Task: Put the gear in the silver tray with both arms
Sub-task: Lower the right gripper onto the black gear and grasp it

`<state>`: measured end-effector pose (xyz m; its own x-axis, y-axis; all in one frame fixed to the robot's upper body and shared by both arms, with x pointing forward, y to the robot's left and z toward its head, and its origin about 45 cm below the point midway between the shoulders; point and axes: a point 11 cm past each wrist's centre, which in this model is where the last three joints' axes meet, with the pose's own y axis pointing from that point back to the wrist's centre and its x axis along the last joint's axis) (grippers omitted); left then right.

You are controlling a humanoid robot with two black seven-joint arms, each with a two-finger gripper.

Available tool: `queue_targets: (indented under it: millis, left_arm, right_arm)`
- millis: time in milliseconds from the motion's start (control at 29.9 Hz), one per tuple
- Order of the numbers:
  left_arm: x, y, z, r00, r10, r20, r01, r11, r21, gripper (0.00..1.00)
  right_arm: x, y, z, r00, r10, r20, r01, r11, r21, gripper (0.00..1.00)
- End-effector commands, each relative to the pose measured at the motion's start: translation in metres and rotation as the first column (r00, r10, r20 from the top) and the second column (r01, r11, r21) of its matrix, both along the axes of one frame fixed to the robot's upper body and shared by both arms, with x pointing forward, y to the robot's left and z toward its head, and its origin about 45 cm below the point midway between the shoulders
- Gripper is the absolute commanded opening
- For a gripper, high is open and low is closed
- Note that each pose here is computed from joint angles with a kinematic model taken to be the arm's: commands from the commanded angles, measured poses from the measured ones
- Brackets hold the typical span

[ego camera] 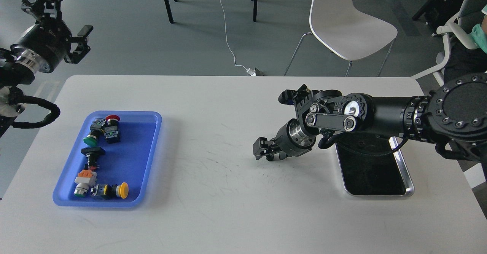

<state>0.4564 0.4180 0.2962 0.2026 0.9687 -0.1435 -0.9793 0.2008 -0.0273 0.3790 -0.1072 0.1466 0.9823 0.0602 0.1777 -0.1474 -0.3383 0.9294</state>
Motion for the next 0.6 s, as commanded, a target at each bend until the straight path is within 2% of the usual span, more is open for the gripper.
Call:
queue_targets:
  millis: [0, 201, 435, 568]
  left_arm:
    - [0.0003, -0.001, 0.0, 1.0, -0.002, 0.0, 0.002, 1.0, -0.001, 0.96]
    - [0.0004, -0.0017, -0.0004, 1.0, -0.003, 0.0, 0.003, 1.0, -0.002, 0.96]
    - [0.0006, -0.0022, 0.0005, 1.0, -0.002, 0.01, 0.003, 1.0, -0.005, 0.96]
    - [0.0003, -0.0019, 0.0001, 1.0, -0.002, 0.012, 0.002, 1.0, -0.006, 0.96]
  right_arm:
    - [0.0003, -0.0026, -0.0009, 1.0, -0.004, 0.001, 0.004, 1.0, -0.024, 0.6]
    - [0.0013, -0.005, -0.0009, 1.0, -0.007, 0.005, 0.007, 0.999, -0.043, 0.48]
    - [0.0034, -0.0082, -0.0013, 1.0, -0.016, 0.011, 0.016, 0.998, -0.064, 0.43]
    - [0.0038, -0.0084, -0.0011, 1.0, -0.016, 0.013, 0.017, 0.998, -0.064, 0.35]
